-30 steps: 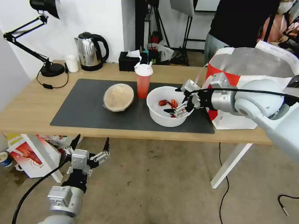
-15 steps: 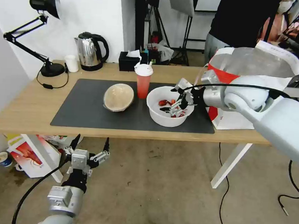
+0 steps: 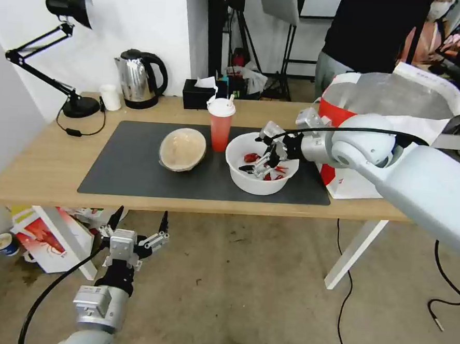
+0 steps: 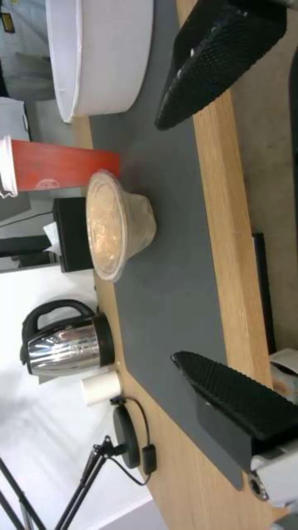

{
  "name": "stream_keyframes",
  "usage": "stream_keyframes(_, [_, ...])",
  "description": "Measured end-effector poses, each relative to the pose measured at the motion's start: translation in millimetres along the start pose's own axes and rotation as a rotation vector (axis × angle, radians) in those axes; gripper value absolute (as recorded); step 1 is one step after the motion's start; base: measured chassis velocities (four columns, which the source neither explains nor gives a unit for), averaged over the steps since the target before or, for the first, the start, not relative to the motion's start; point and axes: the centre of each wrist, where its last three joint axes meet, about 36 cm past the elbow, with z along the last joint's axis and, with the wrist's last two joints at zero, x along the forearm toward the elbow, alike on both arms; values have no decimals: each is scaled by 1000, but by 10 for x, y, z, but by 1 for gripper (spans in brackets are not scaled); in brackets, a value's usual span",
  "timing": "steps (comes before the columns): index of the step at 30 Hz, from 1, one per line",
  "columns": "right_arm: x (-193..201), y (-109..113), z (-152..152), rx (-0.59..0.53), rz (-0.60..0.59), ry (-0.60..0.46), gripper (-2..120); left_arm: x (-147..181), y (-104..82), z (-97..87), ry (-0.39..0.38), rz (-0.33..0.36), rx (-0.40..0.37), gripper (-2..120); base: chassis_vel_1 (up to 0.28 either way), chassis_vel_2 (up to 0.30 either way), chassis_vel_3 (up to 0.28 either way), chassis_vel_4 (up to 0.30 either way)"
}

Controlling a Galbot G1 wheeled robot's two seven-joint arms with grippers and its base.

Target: Pick up the trash from the table and place it into the takeout bag.

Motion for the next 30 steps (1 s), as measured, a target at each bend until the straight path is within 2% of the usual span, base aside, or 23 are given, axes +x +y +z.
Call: stream_keyframes(30, [-308, 65, 22, -12, -12, 45, 100, 0, 0, 0, 0, 0, 0, 100, 0, 0, 0, 0])
